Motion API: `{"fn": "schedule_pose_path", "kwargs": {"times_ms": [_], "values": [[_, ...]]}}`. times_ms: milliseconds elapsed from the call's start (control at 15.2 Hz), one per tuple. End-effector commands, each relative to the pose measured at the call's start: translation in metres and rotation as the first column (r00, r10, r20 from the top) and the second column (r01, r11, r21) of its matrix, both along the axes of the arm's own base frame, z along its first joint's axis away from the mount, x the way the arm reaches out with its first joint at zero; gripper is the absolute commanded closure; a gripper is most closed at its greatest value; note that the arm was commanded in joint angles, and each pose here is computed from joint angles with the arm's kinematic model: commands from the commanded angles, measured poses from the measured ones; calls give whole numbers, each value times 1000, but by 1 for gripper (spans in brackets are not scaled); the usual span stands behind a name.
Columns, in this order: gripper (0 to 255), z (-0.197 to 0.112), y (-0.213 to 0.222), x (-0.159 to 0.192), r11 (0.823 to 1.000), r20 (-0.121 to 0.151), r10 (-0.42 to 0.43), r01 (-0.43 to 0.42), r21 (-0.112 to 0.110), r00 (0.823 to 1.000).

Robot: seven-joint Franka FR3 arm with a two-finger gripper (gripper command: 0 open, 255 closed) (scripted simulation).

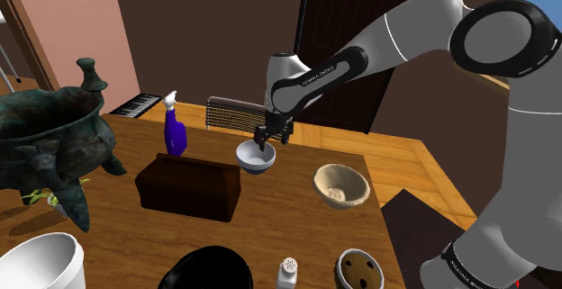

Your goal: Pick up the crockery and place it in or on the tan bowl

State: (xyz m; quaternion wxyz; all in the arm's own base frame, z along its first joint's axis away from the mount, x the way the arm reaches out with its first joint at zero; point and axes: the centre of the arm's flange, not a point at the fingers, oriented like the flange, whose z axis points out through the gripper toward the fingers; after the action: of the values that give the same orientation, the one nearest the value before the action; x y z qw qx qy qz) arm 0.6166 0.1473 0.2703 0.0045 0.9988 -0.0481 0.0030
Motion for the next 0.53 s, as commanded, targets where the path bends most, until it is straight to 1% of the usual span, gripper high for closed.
{"fn": "schedule_pose_path", "kwargs": {"times_ms": [0, 66, 132, 462], "values": [[0, 0, 0, 0, 1000, 0, 0, 0, 0, 1000], [0, 0, 0, 0, 1000, 0, 0, 0, 0, 1000], [255, 0, 0, 0, 1000, 0, 0, 0, 0, 1000], [255, 0, 0, 0, 1000, 0, 0, 0, 0, 1000]]}}
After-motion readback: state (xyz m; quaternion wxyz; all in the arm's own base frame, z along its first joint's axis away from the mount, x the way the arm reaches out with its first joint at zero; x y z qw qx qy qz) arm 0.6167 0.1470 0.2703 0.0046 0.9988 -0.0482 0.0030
